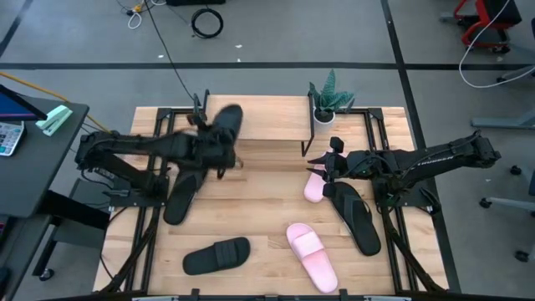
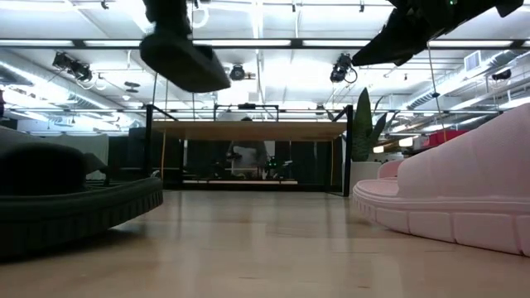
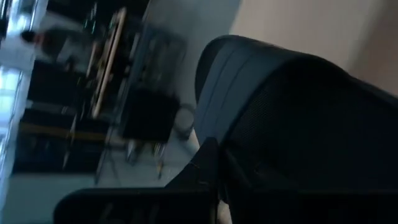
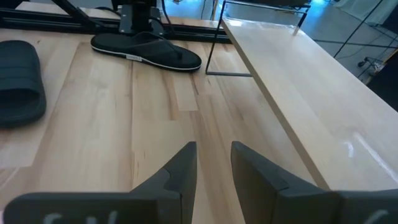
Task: Pick and place slides into the shelf
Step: Put the top black slides on the shelf
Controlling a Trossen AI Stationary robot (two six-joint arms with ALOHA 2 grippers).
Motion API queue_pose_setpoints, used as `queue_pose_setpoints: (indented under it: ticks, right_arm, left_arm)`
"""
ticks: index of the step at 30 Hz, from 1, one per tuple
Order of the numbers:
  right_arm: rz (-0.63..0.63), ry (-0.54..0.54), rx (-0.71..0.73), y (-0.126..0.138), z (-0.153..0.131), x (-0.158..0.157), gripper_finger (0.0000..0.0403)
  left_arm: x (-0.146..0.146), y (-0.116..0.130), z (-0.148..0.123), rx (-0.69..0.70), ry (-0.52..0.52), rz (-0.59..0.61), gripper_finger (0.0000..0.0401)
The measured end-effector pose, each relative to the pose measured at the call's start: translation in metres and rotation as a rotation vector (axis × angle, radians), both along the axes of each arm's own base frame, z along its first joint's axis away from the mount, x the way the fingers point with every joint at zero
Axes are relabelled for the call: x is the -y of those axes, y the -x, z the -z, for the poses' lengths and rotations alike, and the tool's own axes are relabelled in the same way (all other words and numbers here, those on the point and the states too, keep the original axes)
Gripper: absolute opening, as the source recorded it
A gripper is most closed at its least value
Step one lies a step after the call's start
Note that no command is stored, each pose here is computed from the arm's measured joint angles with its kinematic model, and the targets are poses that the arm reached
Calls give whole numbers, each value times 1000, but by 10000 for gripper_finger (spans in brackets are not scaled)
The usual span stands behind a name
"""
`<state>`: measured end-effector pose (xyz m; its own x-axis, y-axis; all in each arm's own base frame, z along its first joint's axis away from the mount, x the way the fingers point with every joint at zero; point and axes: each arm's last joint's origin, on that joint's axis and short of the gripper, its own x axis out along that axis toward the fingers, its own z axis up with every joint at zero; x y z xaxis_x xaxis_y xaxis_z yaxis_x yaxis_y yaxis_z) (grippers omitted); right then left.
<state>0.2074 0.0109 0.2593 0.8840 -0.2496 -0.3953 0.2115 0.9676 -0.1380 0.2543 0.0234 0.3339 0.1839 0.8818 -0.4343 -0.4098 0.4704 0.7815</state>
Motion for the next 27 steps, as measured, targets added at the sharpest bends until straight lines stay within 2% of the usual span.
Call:
queue_pose_setpoints:
  ticks: [3, 6, 9, 12, 15, 20, 27]
  right_arm:
    - [-2, 5, -1, 0, 0, 0, 105]
    - [-2, 5, 0, 0, 0, 0, 105]
    - [-3, 6, 0, 0, 0, 0, 105]
    - [-4, 11, -1, 0, 0, 0, 105]
    - [-14, 33, -6, 0, 0, 0, 105]
    - [-15, 34, -6, 0, 0, 0, 105]
    - [15, -34, 10, 0, 0, 0, 105]
  left_arm:
    - [-31, 4, -2, -42, -7, -81, 10]
    - [-60, 4, -3, -30, 41, -122, 10]
    - [-87, -1, -2, 32, 113, -55, 10]
    - [-107, -5, 3, 73, 96, 11, 10]
    - [-120, -2, 9, 90, 69, -18, 10]
    - [-136, 9, 26, 83, 87, -101, 10]
    - [-145, 18, 54, 45, 85, -131, 10]
